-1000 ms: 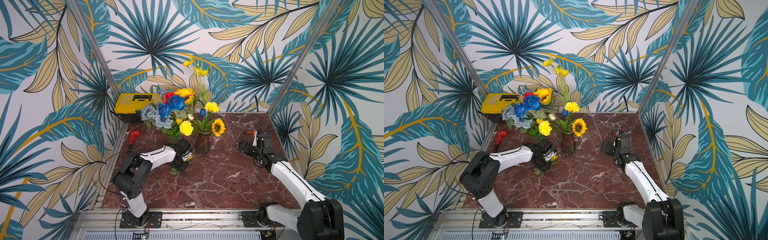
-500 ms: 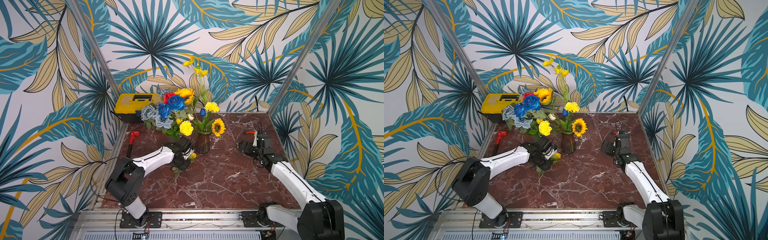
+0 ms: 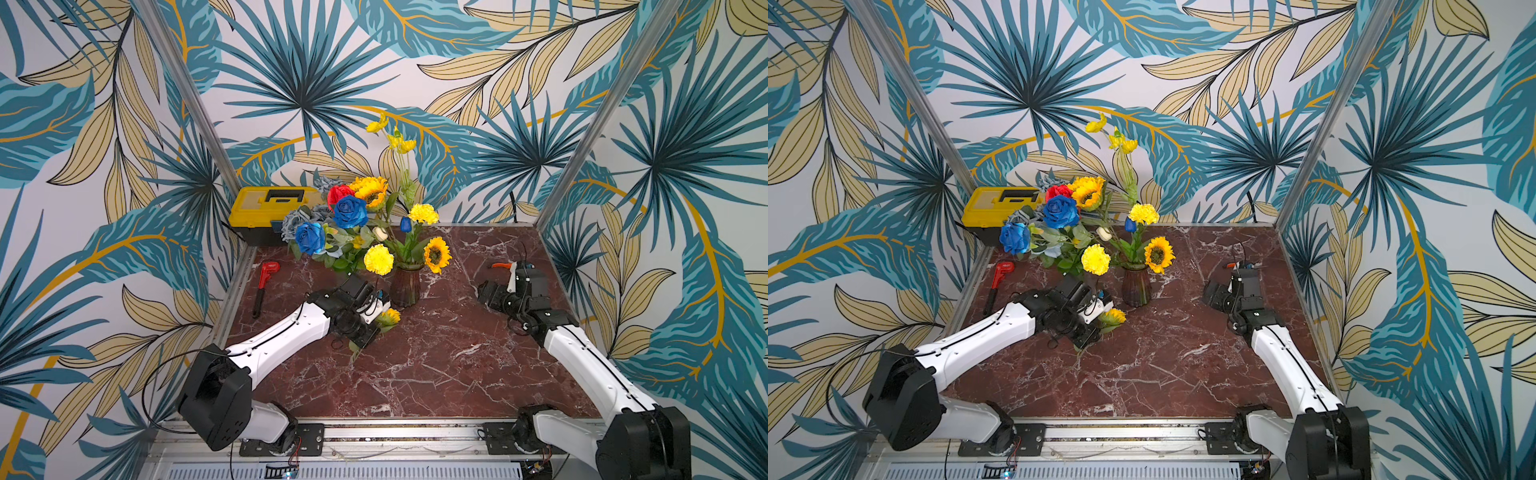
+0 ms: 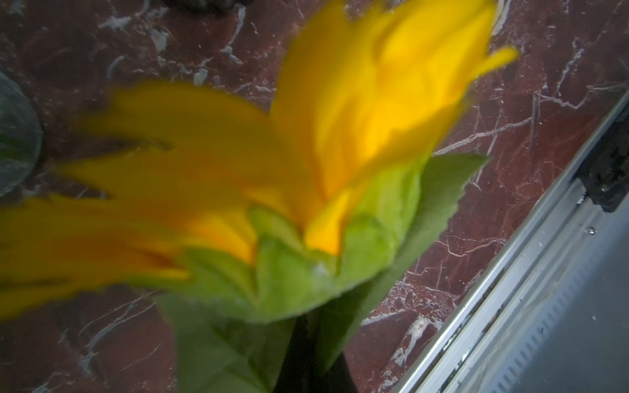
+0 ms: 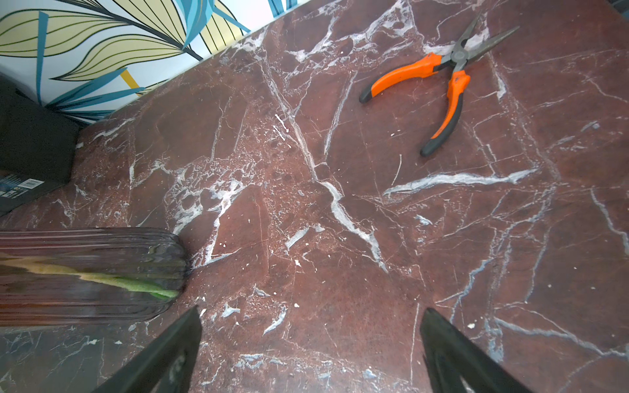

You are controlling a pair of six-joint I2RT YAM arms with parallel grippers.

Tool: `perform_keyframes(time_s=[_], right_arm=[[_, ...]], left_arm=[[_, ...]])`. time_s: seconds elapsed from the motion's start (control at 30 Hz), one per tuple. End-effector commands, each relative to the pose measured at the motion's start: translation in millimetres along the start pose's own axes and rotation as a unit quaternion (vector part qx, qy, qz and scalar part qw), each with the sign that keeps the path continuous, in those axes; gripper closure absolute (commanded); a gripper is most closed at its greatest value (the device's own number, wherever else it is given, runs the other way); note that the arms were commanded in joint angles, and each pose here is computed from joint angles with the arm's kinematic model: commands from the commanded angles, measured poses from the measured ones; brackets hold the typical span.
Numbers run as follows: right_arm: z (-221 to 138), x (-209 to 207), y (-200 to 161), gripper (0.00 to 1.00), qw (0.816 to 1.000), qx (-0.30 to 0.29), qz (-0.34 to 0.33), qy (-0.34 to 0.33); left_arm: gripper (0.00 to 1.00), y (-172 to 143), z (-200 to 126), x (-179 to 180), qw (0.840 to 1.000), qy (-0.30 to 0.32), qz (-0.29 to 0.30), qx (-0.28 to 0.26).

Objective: Pick out yellow flowers from the vase
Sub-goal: Pick up the flower at the center of the board.

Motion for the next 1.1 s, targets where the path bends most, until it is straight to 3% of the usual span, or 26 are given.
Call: perform_keyframes(time_s=[0.0,0.2,0.43,0.67,0.87,1.07], right_arm=[[-6,0,-5,0.01,1.000,0.006,0.001,-0.001],[-11,-1,-6,0.01,1.000,0.002,0.000,-0.002],[-15,0,-6,0.01,1.000,0.000,0.001,0.002],[-17,2,-4,0.01,1.000,-0.003,0.003,0.006],[-23,1,-3,0.01,1.000,-0.008,-0.002,0.002],[-26,-1,-5,0.01,1.000,-0.009,-0.002,-0.001]], left_arm=[[1.00,-7,-11,-18,0.999,-0.040,0.019,0.006],[1.00,-14,-28,-47,0.993,-0.108,0.040,-0.001],[1.00,-26,-40,-63,0.990,-0.138,0.043,0.007],[1.00,-19,-35,-41,0.998,-0.062,0.002,0.005],[1.00,-17,-16,-39,0.996,-0.070,-0.033,0.052],[1.00,-27,1,-45,0.983,-0.092,-0.066,0.146]])
Point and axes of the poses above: each gripper's point midway between its finger pads, its own z axis out along the fingers, its own x axis along the line the jaws close on, y = z × x, the point moved 4 cm from there along -z, back along the fingers, and after that the axes turned 4 degrees about -z, right-handed, at the moved point
